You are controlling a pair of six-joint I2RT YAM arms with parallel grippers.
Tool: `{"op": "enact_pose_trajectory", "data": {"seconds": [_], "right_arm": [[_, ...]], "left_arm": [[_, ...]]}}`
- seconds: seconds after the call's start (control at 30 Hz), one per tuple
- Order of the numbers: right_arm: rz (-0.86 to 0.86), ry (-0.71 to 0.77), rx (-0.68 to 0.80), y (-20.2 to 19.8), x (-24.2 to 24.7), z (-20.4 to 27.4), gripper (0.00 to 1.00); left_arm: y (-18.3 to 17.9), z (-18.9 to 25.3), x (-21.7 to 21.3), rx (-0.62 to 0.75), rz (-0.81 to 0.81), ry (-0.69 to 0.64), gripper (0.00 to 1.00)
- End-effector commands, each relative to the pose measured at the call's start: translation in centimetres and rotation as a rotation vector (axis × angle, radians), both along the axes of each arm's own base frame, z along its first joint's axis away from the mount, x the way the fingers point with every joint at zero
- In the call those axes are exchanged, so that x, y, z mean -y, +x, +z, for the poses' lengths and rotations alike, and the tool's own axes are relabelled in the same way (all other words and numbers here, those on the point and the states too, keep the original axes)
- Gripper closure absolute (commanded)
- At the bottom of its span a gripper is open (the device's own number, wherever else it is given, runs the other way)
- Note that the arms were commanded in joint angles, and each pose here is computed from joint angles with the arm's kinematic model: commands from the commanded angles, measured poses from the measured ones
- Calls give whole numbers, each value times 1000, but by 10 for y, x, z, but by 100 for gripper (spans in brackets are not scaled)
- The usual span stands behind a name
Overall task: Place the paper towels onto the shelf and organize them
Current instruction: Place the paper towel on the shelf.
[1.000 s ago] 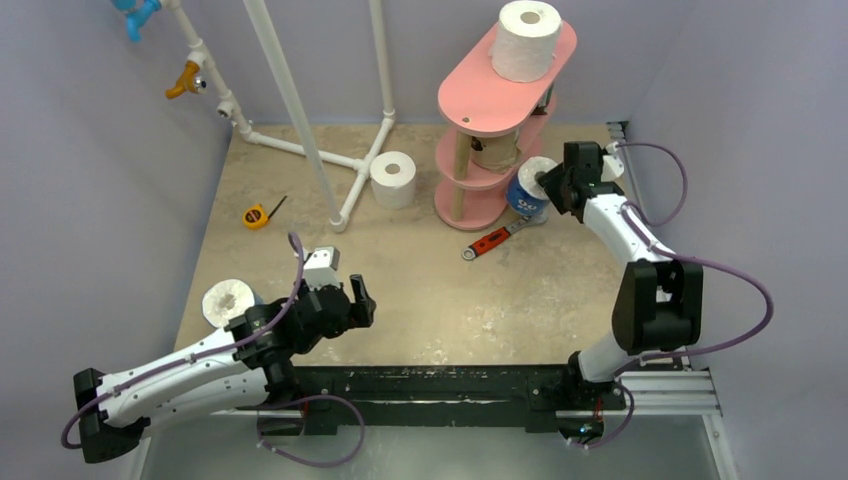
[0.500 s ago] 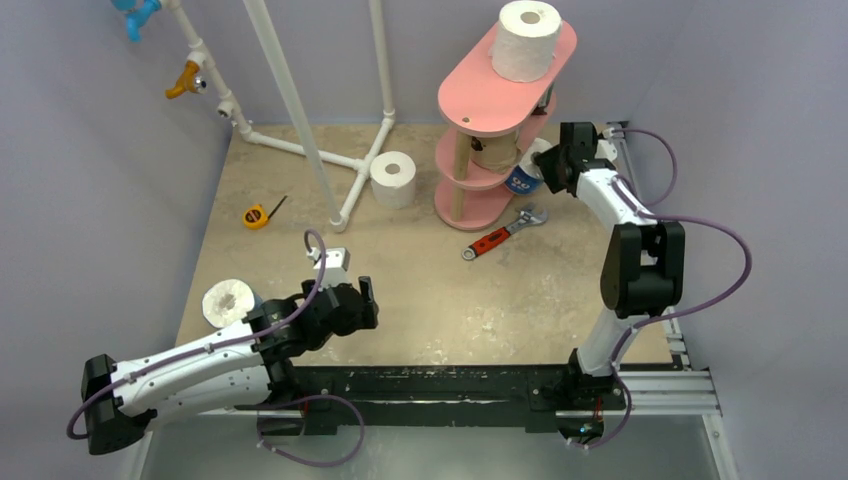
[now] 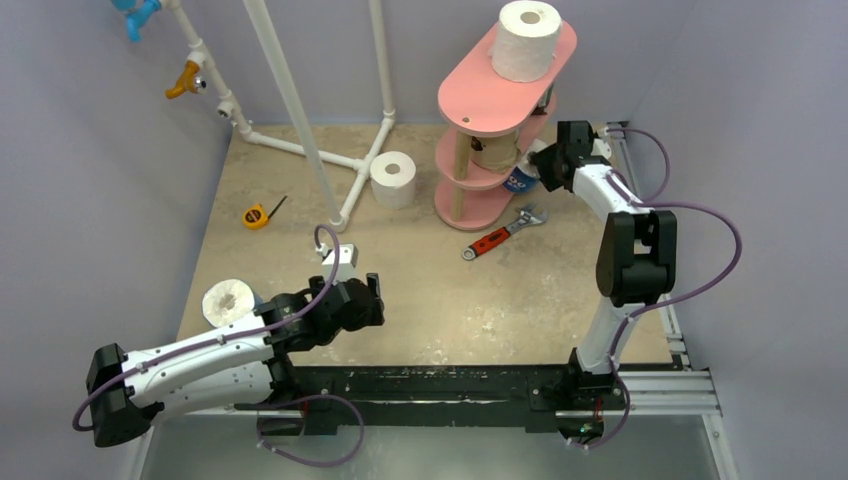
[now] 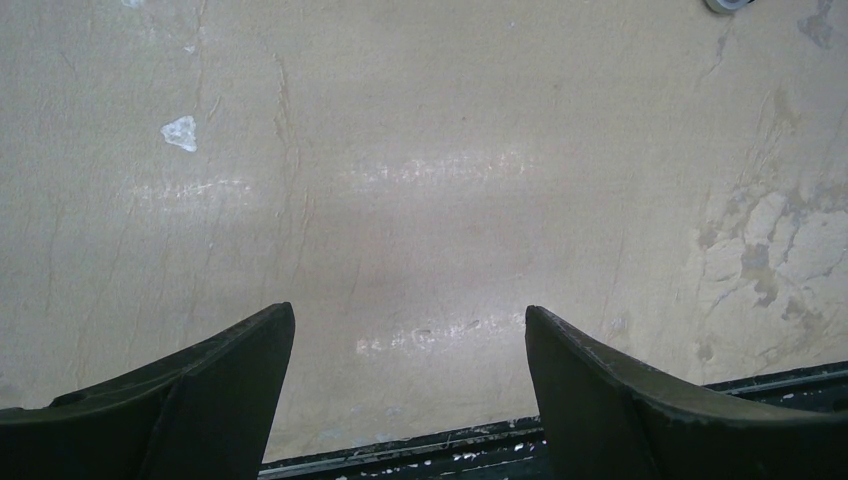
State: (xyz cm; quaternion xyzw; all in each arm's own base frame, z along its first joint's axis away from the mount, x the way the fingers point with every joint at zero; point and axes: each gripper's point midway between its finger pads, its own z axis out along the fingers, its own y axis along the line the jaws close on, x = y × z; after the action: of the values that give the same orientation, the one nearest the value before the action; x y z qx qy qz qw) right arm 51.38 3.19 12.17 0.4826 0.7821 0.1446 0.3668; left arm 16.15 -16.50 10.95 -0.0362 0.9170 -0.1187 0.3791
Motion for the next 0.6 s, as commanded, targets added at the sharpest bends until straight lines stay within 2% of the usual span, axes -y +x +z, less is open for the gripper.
{"op": "enact_pose_trajectory", "data": {"seconds": [0.0, 0.17, 0.3, 0.57], "right_arm": [[0, 28, 161, 28, -4, 52, 57], [41, 31, 165, 31, -11, 56, 51], [66, 32, 163, 30, -17, 57, 42], [73, 32, 152, 25, -17, 55, 39]], "left_arm": [[9, 20, 10, 42, 18, -57, 15], [9, 19, 12, 37, 19, -58, 15], [9, 19, 13, 37, 18, -60, 15], [8, 18, 12, 35, 15, -58, 15]]}}
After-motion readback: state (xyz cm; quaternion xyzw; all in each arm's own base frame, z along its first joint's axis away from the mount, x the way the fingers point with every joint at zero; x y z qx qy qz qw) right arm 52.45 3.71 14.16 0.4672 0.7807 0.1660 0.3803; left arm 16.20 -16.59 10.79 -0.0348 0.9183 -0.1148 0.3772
